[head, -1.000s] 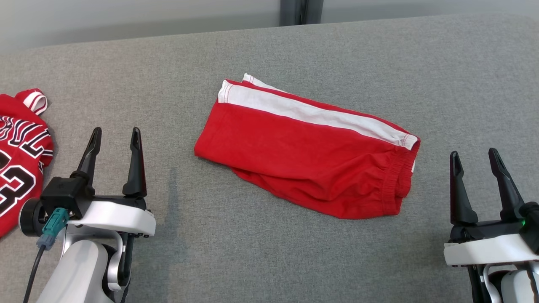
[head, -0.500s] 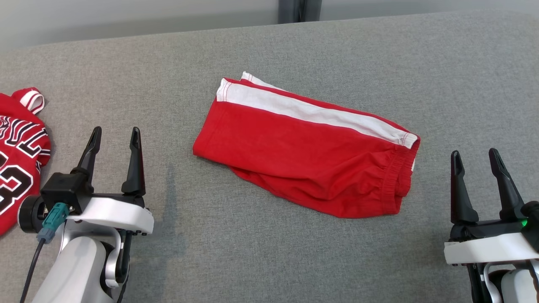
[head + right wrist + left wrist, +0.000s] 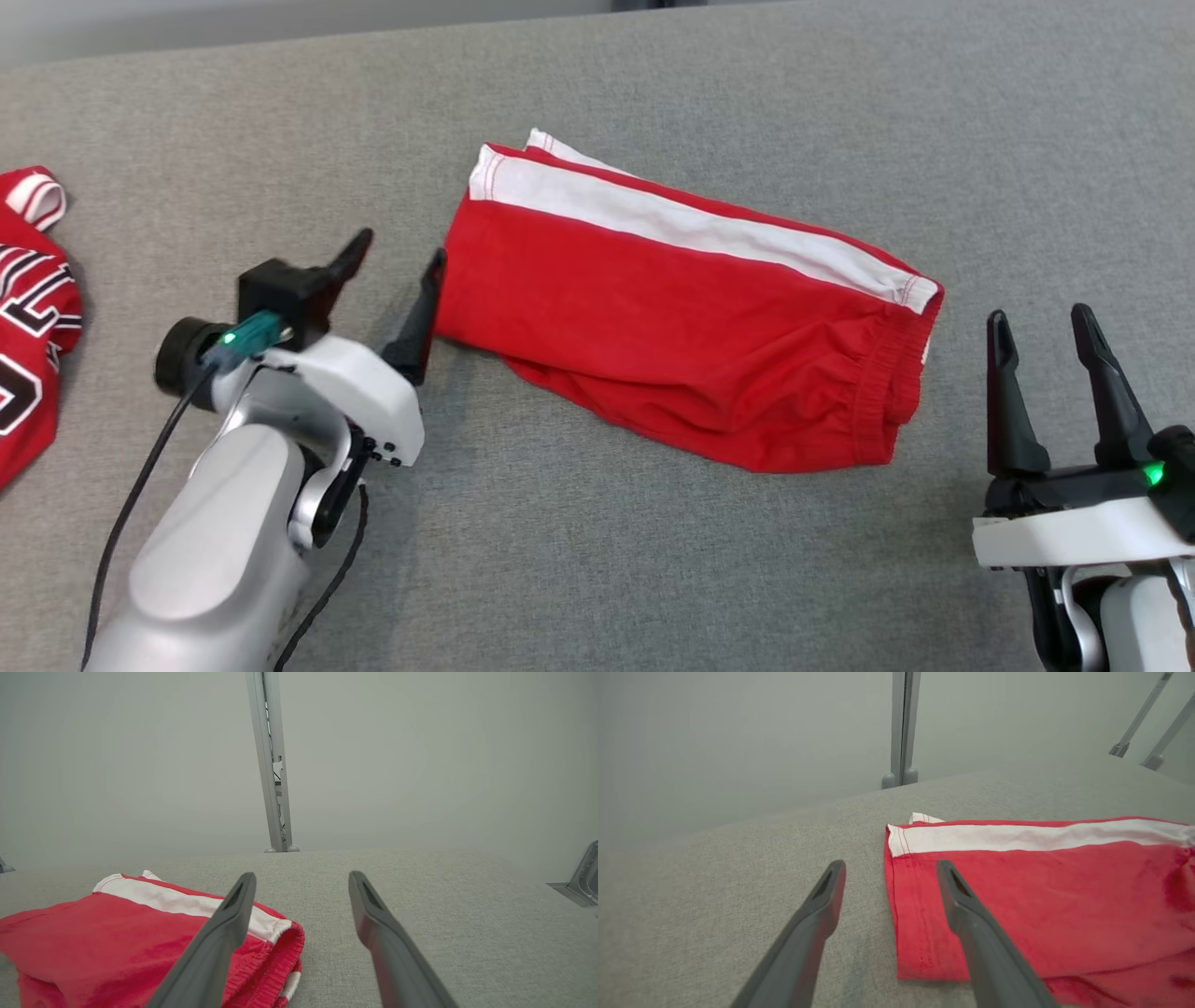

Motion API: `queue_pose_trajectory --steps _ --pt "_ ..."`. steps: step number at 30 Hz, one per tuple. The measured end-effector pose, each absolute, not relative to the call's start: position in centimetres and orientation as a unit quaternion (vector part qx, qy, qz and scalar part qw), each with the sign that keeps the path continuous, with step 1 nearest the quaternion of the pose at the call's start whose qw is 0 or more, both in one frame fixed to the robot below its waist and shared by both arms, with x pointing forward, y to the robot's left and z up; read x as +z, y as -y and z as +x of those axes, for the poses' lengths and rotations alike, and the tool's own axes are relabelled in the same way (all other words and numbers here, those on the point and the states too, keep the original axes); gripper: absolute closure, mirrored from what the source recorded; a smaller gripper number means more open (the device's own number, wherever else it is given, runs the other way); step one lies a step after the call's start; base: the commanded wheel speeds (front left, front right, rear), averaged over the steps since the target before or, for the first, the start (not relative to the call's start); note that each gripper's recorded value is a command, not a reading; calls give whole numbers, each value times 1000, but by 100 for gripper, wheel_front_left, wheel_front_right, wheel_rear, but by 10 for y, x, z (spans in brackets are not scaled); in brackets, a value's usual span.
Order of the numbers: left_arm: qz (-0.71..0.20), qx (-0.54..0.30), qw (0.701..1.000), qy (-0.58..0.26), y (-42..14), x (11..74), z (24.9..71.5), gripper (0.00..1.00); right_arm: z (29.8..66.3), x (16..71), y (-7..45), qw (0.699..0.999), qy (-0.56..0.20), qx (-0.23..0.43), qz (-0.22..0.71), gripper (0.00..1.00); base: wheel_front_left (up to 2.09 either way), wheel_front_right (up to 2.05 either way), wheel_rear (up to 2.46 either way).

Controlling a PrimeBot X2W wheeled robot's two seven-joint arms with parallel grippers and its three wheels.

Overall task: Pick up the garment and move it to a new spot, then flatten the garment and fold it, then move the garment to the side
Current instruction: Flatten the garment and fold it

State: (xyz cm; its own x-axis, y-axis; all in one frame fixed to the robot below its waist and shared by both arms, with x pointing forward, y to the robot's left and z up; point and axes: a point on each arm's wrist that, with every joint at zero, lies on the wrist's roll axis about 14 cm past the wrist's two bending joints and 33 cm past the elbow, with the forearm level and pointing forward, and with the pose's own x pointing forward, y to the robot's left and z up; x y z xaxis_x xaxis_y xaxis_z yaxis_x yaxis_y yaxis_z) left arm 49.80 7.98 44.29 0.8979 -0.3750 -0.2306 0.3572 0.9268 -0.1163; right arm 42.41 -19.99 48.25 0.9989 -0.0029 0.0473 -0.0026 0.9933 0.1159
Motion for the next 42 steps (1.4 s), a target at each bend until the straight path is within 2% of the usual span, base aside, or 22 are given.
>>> queue_pose_trajectory --steps 6,12,13,14,15,22,27,39,42 --pt "-25 -233 940 -249 -57 387 493 0 426 478 204 998 19 -7 63 0 0 0 0" --pt "-13 -254 918 -304 -48 364 490 0 424 475 212 998 14 -18 63 0 0 0 0" --pt "-13 -256 917 -305 -46 363 490 23 424 475 212 998 14 -19 63 0 0 0 0" --pt "-12 -259 916 -307 -45 362 490 76 424 475 213 998 13 -20 63 0 0 0 0" --pt "-11 -261 915 -309 -44 361 490 100 424 474 213 998 13 -21 64 0 0 0 0" --pt "-14 -267 914 -305 -39 360 489 100 425 473 214 997 12 -22 67 0 0 0 0" --pt "-62 -222 931 -285 -54 362 484 100 425 475 215 997 15 -23 66 0 0 0 0" --pt "-140 -111 950 -255 -103 370 404 100 426 469 195 998 4 3 69 0 0 0 0" --pt "-147 -97 957 -230 -110 384 399 100 428 471 191 998 5 9 69 0 0 0 0"
